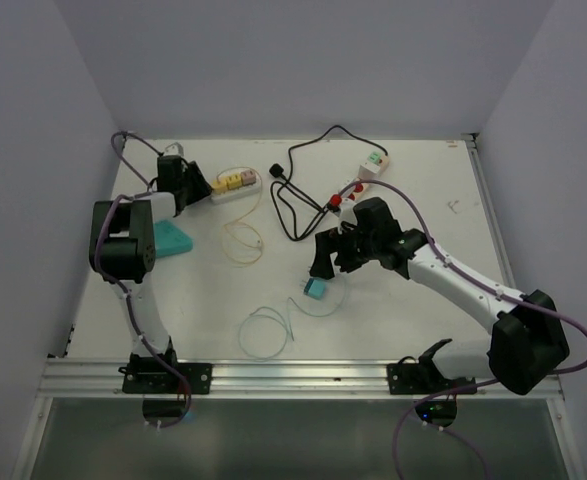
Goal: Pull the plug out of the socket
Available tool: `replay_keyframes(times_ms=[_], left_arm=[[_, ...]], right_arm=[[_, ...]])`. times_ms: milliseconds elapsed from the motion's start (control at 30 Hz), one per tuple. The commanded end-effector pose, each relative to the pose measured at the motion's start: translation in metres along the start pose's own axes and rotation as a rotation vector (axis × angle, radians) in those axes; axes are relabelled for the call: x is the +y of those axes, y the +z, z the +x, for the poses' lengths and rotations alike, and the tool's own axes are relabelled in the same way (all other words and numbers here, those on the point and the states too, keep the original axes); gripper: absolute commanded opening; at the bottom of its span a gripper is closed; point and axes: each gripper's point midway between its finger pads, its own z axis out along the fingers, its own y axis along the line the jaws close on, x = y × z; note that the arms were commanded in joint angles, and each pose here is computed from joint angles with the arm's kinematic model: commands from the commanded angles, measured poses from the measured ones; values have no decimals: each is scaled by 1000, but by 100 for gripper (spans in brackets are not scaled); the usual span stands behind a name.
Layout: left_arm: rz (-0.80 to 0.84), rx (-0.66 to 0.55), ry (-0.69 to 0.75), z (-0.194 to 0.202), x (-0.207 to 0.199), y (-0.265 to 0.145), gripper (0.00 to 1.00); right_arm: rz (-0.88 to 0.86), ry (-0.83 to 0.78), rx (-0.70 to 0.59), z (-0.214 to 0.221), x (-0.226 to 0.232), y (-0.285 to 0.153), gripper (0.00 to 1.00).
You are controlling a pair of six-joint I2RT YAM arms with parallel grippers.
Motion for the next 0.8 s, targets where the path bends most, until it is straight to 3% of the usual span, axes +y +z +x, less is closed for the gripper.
replay_keyframes(times_ms=[0,133,333,567,767], left_arm=[[66,62,56,31,-28,-23,55],[113,131,60,73,-44,-45,56],[147,164,33,107,-64,-78,59],[139,40,-105,63,-58,-96,68],[212,-22,-206,39,-65,-82,79]], right_arm=[[-37,-29,-40,-16,8,1,88],[-47,-32,-44,-17,9,2,88],[-55,-36,-40,-15,10,2,88],[-49,-45,-41,-14,9,1,88],[-46,-49,-49,-16,9,-1,88]])
